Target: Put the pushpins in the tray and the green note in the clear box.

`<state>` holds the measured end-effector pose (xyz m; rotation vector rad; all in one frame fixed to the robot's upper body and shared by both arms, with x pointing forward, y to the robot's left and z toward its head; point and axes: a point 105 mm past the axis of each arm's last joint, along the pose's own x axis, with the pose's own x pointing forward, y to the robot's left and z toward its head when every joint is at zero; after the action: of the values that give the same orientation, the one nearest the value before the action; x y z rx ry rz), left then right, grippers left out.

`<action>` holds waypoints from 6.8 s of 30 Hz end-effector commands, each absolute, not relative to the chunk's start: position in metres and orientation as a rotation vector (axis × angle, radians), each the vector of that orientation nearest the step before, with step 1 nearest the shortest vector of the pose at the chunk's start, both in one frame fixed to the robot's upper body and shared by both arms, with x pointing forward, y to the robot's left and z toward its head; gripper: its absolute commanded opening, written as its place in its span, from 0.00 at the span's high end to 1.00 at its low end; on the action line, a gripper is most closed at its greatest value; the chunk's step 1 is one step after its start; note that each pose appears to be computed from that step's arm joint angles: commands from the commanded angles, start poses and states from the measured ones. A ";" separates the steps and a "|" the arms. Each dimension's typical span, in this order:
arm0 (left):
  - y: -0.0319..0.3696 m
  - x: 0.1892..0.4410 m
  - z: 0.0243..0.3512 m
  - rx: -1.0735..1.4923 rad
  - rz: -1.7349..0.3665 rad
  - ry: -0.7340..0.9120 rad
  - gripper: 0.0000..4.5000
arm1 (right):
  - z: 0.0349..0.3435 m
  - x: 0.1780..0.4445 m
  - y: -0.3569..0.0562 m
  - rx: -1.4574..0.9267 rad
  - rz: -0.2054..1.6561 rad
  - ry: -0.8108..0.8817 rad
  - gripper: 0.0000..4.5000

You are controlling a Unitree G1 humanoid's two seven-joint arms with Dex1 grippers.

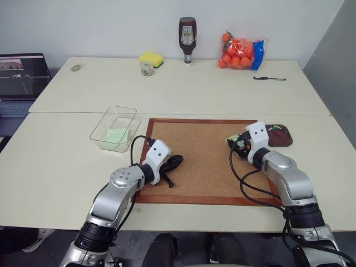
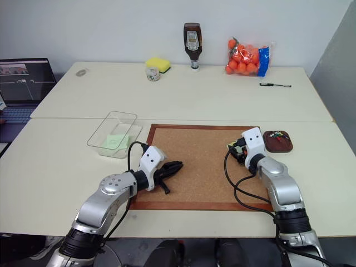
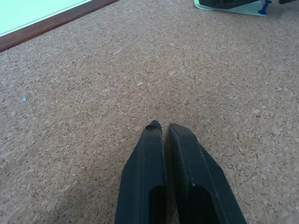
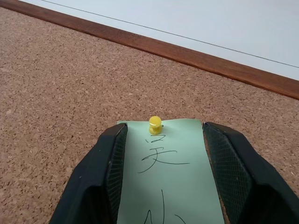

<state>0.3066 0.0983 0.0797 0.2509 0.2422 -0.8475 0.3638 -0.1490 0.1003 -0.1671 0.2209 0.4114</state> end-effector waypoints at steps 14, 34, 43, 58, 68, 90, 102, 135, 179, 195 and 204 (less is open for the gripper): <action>0.095 0.297 0.069 0.260 -0.880 0.284 0.93 | 0.114 0.369 -0.145 -0.190 0.421 0.173 0.99; 0.096 0.298 0.058 0.282 -0.862 0.320 0.93 | 0.163 0.356 -0.140 -0.145 0.467 -0.013 0.99; 0.095 0.297 0.057 0.283 -0.859 0.322 0.93 | 0.175 0.362 -0.212 -0.207 0.225 0.000 0.99; 0.094 0.300 0.059 0.297 -0.873 0.316 0.93 | 0.134 0.377 -0.276 -0.254 0.066 0.213 0.92; 0.094 0.300 0.059 0.296 -0.872 0.313 0.93 | 0.126 0.376 -0.277 -0.272 0.064 0.230 0.43; 0.094 0.300 0.059 0.301 -0.883 0.310 0.93 | 0.127 0.311 -0.208 -0.246 0.359 0.089 0.34; 0.093 0.303 0.060 0.306 -0.886 0.306 0.93 | 0.110 0.324 -0.201 -0.223 0.320 0.118 0.34; 0.095 0.303 0.059 0.312 -0.886 0.305 0.93 | 0.130 0.323 -0.199 -0.144 0.324 0.007 0.98; 0.091 0.305 0.060 0.316 -0.899 0.300 0.93 | 0.116 0.367 -0.286 -0.214 -0.029 0.139 0.64; 0.090 0.307 0.060 0.322 -0.903 0.294 0.93 | 0.121 0.357 -0.283 -0.174 -0.029 0.100 0.54; 0.091 0.308 0.060 0.327 -0.906 0.293 0.93 | 0.154 0.323 -0.225 -0.243 0.275 -0.057 0.54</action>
<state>0.3121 0.0922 0.0755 0.3202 0.2312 -0.8919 0.3327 -0.2438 0.1329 -0.2085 0.0278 0.1797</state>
